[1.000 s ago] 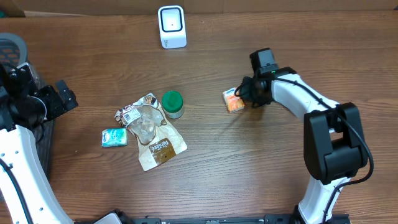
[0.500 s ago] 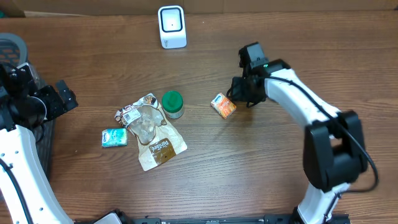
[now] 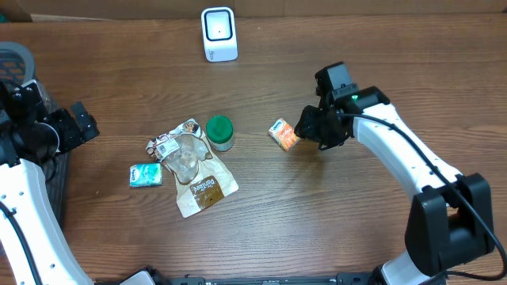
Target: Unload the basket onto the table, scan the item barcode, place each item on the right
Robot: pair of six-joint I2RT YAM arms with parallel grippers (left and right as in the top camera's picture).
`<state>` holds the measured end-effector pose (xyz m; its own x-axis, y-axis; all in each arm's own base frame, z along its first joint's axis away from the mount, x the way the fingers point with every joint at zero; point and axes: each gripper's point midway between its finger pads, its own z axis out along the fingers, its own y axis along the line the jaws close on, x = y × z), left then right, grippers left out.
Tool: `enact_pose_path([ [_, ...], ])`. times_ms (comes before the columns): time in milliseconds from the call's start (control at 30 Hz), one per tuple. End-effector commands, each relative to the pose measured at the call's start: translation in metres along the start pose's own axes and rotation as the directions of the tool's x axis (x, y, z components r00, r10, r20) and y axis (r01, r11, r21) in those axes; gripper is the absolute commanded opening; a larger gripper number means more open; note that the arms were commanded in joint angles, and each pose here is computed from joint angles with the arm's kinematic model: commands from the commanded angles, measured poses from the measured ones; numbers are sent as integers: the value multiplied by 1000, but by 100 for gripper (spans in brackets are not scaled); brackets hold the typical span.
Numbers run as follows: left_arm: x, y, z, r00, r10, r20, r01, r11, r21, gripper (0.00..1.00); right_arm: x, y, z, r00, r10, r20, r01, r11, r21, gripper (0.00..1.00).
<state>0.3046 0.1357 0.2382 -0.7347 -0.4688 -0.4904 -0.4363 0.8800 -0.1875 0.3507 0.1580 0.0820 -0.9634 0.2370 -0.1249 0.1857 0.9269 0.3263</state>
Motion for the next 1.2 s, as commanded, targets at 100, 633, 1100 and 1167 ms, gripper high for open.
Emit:
enact_pose_path([
  [100, -4, -2, -4, 1000, 22, 15, -23, 1000, 9, 100, 6, -2, 27, 999, 39, -16, -40, 998, -43, 45],
  [633, -4, -1, -4, 1000, 22, 15, -22, 1000, 9, 100, -23, -1, 35, 957, -276, 94, 282, 958, -49, 52],
  [1100, -4, -2, -4, 1000, 22, 15, -23, 1000, 9, 100, -19, -10, 60, 962, -273, 3, 266, 935, -234, 50],
  [1167, -4, -1, -4, 1000, 22, 15, -22, 1000, 9, 100, -15, -9, 67, 960, -280, -18, 265, 929, -259, 49],
])
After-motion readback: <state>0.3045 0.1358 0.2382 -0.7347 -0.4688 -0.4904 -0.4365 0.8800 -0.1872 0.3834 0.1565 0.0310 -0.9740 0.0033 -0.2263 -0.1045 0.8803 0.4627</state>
